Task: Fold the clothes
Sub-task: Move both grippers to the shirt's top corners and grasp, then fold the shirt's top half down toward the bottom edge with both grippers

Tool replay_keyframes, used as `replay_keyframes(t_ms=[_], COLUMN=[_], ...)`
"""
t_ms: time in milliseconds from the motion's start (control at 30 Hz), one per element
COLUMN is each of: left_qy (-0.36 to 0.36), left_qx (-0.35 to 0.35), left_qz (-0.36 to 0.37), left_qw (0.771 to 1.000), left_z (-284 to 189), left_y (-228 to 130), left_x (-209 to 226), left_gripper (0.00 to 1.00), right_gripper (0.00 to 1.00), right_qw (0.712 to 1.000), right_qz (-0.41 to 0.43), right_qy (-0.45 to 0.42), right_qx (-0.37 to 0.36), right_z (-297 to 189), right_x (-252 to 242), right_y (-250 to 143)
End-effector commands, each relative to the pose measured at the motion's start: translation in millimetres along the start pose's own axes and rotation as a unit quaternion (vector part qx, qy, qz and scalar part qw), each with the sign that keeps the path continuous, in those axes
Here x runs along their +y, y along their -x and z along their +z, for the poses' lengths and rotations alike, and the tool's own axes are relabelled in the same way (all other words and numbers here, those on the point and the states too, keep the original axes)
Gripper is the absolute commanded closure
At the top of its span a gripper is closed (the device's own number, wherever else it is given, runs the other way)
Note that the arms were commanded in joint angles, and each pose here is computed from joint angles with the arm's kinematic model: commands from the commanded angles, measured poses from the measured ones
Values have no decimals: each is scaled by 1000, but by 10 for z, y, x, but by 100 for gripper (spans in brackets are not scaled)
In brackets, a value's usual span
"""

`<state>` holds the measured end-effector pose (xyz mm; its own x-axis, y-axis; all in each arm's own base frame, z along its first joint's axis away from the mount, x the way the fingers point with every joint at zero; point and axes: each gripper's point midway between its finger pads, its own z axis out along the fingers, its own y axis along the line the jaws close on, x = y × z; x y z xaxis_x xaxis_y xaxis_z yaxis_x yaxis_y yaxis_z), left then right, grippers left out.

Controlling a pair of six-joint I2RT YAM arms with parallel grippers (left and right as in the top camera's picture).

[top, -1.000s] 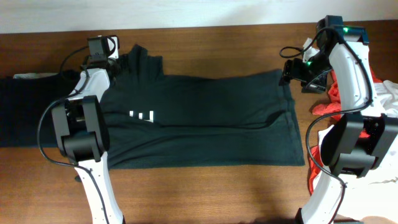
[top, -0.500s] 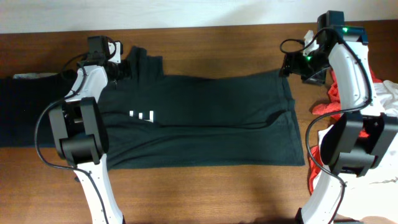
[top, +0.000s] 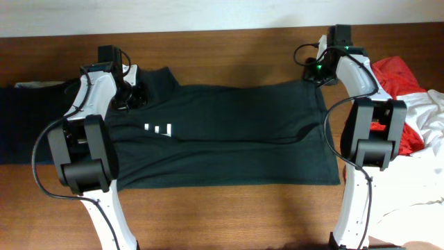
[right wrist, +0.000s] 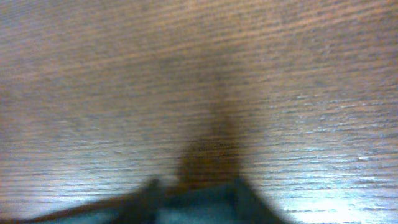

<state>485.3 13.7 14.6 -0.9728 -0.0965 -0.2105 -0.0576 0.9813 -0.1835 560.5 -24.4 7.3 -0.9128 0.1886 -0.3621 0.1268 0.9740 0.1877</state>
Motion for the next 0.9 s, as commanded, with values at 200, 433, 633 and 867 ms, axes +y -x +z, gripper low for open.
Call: replay_keyframes(t_ms=[200,433,633,867], left_qy=[-5,3,2,2], left_qx=[-2,-49,74,121], left_qz=[-8,-28,-77,-116], left_qw=[1000,998,994,986], left_z=[-213,-1082,-1220,-1549], left_y=[-31,-31,-693,-1061], left_x=[-24,83,201,307], left_gripper=[100,100,100,100], right_gripper=[96,96,96,96], right_qw=[994,989,968,952], right_qz=[38,61,74,62], right_qy=[-82,-90,-107,-76], right_qx=[56,97,216,289], right_z=[-129,-1375,-1864,-1849], right_x=[-243,-125,-159,-153], right_y=[-271,-331,-946,-1304])
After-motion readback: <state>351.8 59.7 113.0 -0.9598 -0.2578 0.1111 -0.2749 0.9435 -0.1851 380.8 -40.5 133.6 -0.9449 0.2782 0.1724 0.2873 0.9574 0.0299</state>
